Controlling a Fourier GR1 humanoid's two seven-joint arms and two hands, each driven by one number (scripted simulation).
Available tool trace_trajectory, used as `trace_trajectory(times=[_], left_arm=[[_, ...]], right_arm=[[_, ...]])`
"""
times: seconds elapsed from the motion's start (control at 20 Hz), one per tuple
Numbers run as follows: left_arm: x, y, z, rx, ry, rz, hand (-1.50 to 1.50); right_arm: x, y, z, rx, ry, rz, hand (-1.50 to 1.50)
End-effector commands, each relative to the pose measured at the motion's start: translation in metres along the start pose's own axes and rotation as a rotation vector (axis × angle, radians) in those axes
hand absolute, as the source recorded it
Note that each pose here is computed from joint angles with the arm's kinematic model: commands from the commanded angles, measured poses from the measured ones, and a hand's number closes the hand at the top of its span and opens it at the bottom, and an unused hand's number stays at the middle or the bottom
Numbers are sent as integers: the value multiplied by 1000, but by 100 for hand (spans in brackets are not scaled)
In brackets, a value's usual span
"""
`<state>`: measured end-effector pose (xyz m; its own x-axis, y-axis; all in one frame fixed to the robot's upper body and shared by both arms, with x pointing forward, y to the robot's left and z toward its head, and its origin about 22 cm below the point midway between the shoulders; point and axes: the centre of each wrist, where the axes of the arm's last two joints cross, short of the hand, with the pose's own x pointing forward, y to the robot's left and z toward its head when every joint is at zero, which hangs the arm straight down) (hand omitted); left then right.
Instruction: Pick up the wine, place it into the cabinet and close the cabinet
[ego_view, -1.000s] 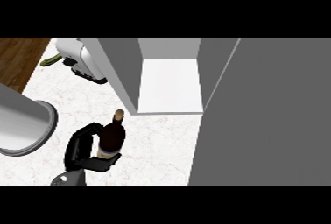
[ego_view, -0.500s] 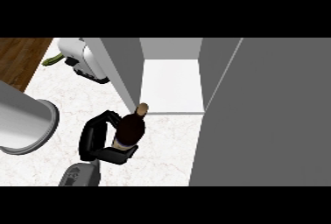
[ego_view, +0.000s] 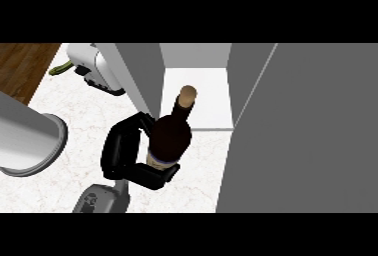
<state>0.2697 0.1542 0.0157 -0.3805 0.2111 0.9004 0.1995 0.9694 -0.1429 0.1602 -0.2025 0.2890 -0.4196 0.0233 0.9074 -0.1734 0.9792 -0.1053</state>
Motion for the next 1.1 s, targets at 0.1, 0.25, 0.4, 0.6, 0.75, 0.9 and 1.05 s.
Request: trace_trajectory(times=[0.1, 0.25, 0.4, 0.6, 0.75, 0.9, 1.05], left_arm=[[39, -54, -39, 18, 14, 29, 150], [55, -66, -59, 30, 26, 21, 150], [68, -81, -84, 46, 27, -14, 150], [66, -85, -105, 89, 80, -5, 150], [60, -69, -103, 107, 64, -37, 150], [48, -69, -113, 115, 45, -59, 150], [37, -80, -109, 91, 41, -166, 150]], right_arm=[[4, -3, 16, 84, 12, -45, -150], [1, -3, 21, 67, 6, -54, -150], [-2, 4, 16, 56, 24, -41, -150], [-4, -3, 27, 67, 4, -48, -150], [-6, -4, 20, 36, -2, -47, -150], [9, -8, 19, 78, -2, -26, -150], [3, -2, 5, 52, -3, -46, -150]])
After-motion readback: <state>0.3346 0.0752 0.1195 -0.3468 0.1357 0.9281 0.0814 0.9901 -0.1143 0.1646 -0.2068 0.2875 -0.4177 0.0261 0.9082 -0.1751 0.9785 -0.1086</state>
